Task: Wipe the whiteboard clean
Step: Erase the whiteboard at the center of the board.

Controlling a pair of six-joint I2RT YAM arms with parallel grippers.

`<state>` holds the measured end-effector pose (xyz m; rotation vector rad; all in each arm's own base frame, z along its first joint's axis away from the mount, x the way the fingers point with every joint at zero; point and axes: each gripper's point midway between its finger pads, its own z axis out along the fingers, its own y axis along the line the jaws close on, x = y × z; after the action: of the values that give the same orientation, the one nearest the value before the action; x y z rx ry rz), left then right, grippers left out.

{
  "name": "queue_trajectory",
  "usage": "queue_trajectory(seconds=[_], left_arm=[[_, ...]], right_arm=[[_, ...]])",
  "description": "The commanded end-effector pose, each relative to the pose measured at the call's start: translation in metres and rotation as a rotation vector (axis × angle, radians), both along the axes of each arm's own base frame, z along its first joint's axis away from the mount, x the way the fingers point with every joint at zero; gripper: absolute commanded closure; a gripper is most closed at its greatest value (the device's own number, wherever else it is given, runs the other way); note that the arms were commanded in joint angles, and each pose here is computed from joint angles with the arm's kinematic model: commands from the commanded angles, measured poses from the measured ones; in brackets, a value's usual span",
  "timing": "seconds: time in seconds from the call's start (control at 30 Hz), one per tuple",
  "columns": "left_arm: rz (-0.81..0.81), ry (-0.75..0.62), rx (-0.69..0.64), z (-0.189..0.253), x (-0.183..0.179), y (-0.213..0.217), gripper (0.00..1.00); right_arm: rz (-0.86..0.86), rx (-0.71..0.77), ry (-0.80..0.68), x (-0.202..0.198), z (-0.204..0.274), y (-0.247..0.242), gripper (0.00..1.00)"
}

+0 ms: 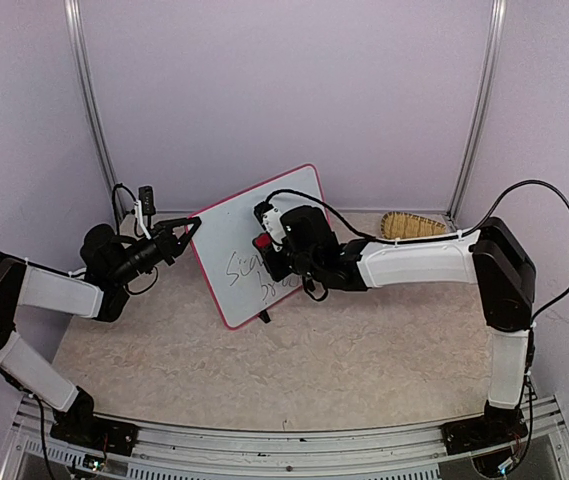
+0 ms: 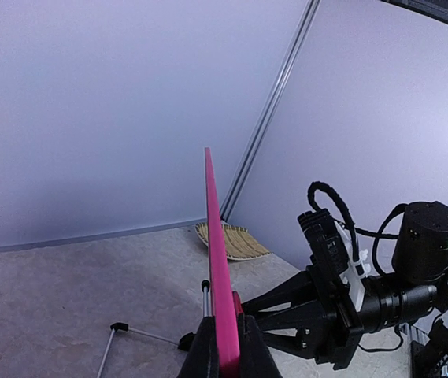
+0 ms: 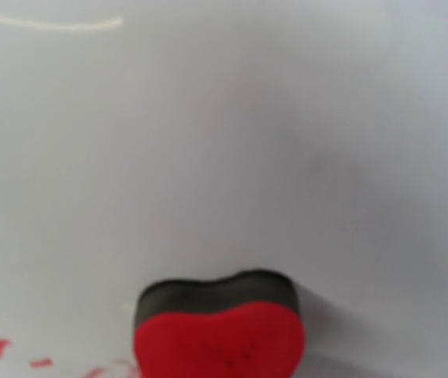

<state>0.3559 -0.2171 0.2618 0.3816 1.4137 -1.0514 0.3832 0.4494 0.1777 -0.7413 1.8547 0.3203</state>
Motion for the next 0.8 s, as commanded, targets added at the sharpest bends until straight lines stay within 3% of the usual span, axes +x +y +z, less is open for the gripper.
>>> queue_trajectory(seconds=[0.0, 0.43, 0.77], left_arm=[[-0.145, 0.031, 0.078, -0.023, -0.019, -0.025, 1.00], [-0.140, 0.032, 0.079, -0.023, -0.019, -0.024, 1.00], [-0.143, 0.031, 0.078, -0.022, -0.020, -0.025, 1.00]], right_arm=[[0.020, 0.057, -0.057, -0.002, 0.030, 0.012, 0.83], [-0.002, -0.013, 0.043, -0.020, -0.035, -0.005, 0.83], [-0.019, -0.033, 0.076, -0.026, -0.057, -0.015, 0.83]])
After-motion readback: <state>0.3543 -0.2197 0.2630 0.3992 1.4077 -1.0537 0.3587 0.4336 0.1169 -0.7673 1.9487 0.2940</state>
